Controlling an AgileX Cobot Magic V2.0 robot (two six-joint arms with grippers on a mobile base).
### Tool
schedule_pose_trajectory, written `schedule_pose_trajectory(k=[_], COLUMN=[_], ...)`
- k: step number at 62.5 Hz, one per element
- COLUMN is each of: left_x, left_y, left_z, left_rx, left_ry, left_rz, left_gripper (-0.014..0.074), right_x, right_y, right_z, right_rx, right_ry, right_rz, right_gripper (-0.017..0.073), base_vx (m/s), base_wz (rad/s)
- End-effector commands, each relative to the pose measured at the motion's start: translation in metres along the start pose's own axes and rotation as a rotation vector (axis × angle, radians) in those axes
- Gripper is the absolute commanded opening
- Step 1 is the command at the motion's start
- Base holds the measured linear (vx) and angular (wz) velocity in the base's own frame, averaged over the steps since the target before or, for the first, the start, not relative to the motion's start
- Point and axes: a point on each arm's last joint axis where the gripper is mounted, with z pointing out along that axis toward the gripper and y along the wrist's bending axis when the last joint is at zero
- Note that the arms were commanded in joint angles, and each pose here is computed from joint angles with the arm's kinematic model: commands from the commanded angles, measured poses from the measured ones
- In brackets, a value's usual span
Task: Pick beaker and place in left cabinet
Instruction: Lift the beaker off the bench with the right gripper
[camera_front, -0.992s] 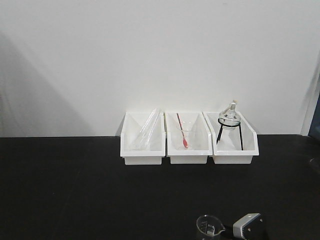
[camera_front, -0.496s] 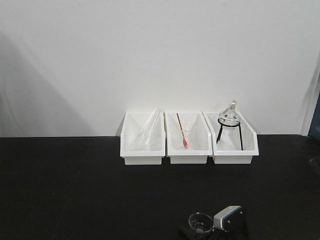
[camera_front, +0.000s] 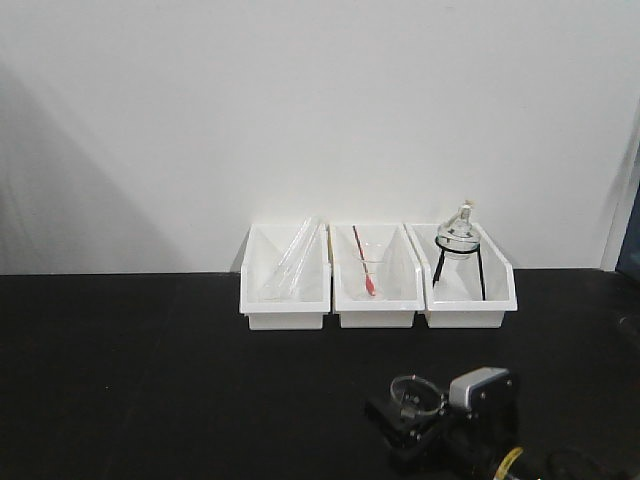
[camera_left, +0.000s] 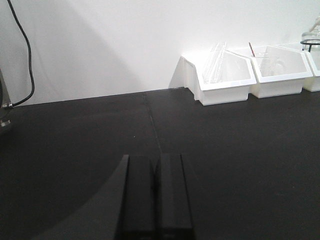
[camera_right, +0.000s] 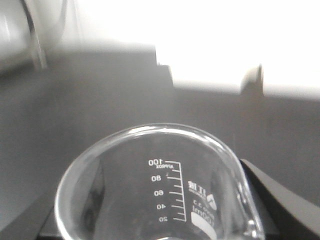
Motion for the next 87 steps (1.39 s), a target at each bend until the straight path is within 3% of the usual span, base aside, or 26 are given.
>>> schedule_pose_trajectory(k=[1, 18, 38, 60, 87], left_x=[-0.004, -0.004, -0.004, -0.004, -0.004], left_y=[-0.001, -0.001, -0.001, -0.001, -0.001], left_z=[-0.001, -0.001, -0.001, -0.001, -0.001], left_rx=[0.009, 0.009, 0.009, 0.009, 0.009], left_ry=[-0.097, -0.097, -0.097, -0.097, -0.097], left_rz=[-0.008, -0.008, -0.008, -0.008, -0.008], left_gripper=[-0.0008, -0.0008, -0.0008, -0.0008, -0.0008], right_x=[-0.068, -0.159, -0.201, -0.218, -0.22], right_y=[0.009, 0.031, 0.063, 0.089, 0.093], right_z=[-0.013, -0.092, -0.199, -0.256, -0.264], right_rx=[0.021, 0.331, 0.599, 0.637, 0.635], right_ry=[-0.146, 0.033, 0.084, -0.055, -0.083], right_rz=[0.03, -0.053, -0.048, -0.057, -0.061], right_gripper=[-0.0006, -0.0006, -0.0006, -0.0006, -0.0006], base_vx=[0.0, 0.0, 0.0, 0.0, 0.0], base_wz=[0.0, 0.0, 0.0, 0.0, 0.0])
